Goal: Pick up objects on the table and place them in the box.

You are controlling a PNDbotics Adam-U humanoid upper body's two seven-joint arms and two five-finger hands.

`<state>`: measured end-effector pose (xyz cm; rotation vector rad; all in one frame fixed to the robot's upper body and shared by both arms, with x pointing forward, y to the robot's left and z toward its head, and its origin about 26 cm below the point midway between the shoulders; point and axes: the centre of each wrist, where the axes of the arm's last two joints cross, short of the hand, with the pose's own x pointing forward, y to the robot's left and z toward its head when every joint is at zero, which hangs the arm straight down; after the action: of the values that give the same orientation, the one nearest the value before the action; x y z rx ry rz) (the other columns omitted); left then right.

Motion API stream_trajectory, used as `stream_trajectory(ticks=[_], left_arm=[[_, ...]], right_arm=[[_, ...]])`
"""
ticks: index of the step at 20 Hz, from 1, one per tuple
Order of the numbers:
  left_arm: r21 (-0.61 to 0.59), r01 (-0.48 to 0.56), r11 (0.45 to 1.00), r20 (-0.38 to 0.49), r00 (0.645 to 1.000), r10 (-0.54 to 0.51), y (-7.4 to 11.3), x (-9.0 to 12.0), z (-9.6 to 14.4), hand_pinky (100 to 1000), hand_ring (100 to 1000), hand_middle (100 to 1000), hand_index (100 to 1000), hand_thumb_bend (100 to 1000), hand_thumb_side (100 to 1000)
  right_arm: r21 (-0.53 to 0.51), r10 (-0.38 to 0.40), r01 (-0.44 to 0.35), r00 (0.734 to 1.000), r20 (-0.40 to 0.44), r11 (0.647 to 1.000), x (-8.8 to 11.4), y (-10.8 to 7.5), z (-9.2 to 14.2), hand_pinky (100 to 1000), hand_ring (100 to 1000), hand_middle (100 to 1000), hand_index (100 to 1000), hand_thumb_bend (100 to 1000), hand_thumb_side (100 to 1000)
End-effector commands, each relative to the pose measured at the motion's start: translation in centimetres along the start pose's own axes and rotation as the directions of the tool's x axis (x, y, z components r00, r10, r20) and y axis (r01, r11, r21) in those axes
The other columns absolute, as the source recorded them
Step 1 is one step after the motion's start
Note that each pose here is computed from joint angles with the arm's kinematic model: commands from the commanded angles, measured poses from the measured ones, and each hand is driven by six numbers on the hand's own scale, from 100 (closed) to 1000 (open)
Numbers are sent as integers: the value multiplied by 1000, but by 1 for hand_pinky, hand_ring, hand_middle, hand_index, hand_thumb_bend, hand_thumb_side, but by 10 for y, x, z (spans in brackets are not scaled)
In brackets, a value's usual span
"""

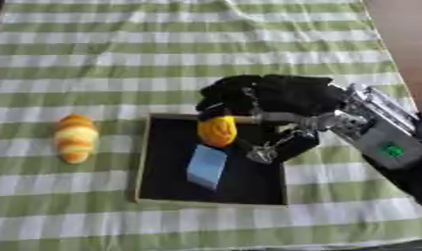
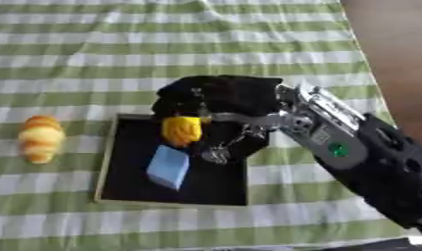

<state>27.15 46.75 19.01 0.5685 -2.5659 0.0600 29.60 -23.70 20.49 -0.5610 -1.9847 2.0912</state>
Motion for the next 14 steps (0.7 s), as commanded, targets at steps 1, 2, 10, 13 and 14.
stream_trajectory(ticks=[1,2,10,13,14], left_arm=[[-9,17,1000,27,999,-17,7,6,-9,803,669,602,810,100,575],[-8,18,1000,25,1000,-18,7,6,-8,803,668,602,810,100,576],[-1,16,1000,21,1000,-16,7,5,-6,803,668,602,810,100,575],[0,17,1000,19,1000,-17,8,5,-6,803,668,603,810,100,575],[-1,17,1000,19,1000,-17,8,5,-6,804,669,603,811,100,575]], right_arm=[[-6,82,-82,997,-1,997,-1,-8,3,1000,1000,935,1000,131,100],[-12,88,-88,996,-5,996,-1,-8,3,1000,1000,934,1000,127,100],[-103,63,-65,998,-31,993,-7,-14,13,1000,1000,911,1000,100,100],[-196,-14,2,998,-60,981,-14,-20,27,1000,993,906,1000,100,100],[-229,-52,36,997,-64,973,-17,-23,33,1000,992,904,1000,100,100]])
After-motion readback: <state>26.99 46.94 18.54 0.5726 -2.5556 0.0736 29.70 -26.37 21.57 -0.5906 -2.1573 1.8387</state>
